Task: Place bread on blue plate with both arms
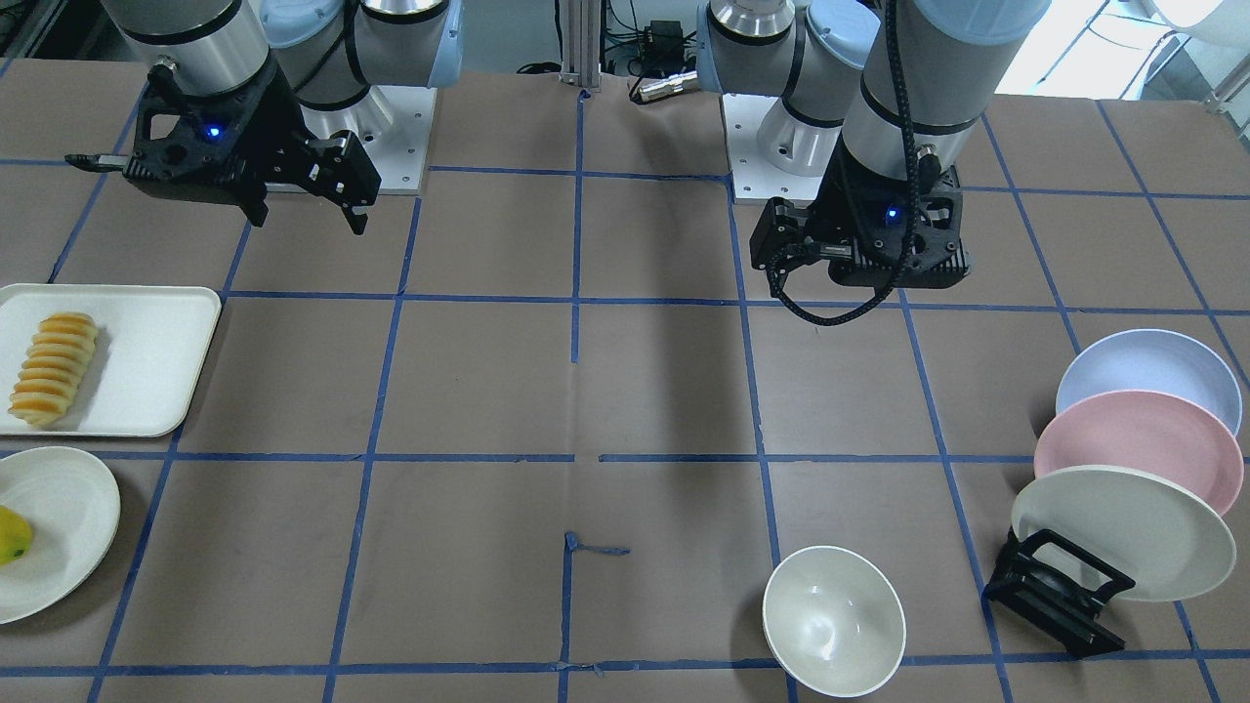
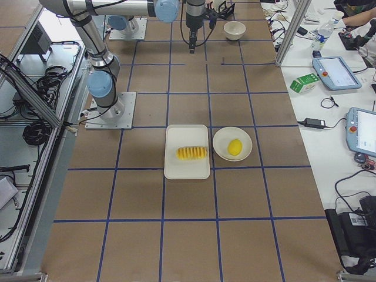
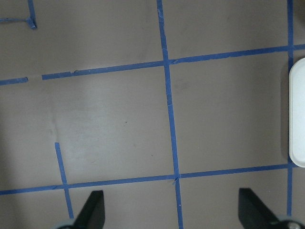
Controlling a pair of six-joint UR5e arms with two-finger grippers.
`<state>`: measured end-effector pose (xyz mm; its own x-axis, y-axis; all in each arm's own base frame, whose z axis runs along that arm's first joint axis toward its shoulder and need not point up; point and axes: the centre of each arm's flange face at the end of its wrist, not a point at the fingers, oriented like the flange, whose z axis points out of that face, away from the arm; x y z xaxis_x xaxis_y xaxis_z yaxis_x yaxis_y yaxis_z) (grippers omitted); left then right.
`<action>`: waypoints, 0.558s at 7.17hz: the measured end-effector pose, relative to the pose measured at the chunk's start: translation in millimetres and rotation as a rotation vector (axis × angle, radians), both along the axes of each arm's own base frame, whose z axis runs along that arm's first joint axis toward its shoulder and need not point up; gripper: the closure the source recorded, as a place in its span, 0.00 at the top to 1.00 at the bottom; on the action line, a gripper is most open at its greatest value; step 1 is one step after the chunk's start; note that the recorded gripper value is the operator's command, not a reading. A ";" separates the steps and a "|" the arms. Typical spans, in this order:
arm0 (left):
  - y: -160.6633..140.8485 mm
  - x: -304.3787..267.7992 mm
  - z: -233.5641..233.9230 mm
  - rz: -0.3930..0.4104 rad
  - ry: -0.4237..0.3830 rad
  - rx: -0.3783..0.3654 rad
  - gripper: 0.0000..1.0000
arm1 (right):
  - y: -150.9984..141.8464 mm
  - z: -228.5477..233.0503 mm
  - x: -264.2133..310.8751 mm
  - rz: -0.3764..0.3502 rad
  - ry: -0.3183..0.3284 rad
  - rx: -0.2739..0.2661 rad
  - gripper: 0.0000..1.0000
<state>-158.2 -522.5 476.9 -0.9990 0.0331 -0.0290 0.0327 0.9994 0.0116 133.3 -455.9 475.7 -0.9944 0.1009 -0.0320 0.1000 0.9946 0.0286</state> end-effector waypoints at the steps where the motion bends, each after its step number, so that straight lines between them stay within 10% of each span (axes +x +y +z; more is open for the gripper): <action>1: 0.6 -0.9 0.7 0.001 0.013 -0.001 1.00 | 0.3 -0.3 0.1 0.000 0.000 0.002 1.00; 4: 2.0 -3.0 2.1 -0.002 0.026 -0.002 1.00 | 0.7 -1.8 -0.2 0.001 0.000 0.011 1.00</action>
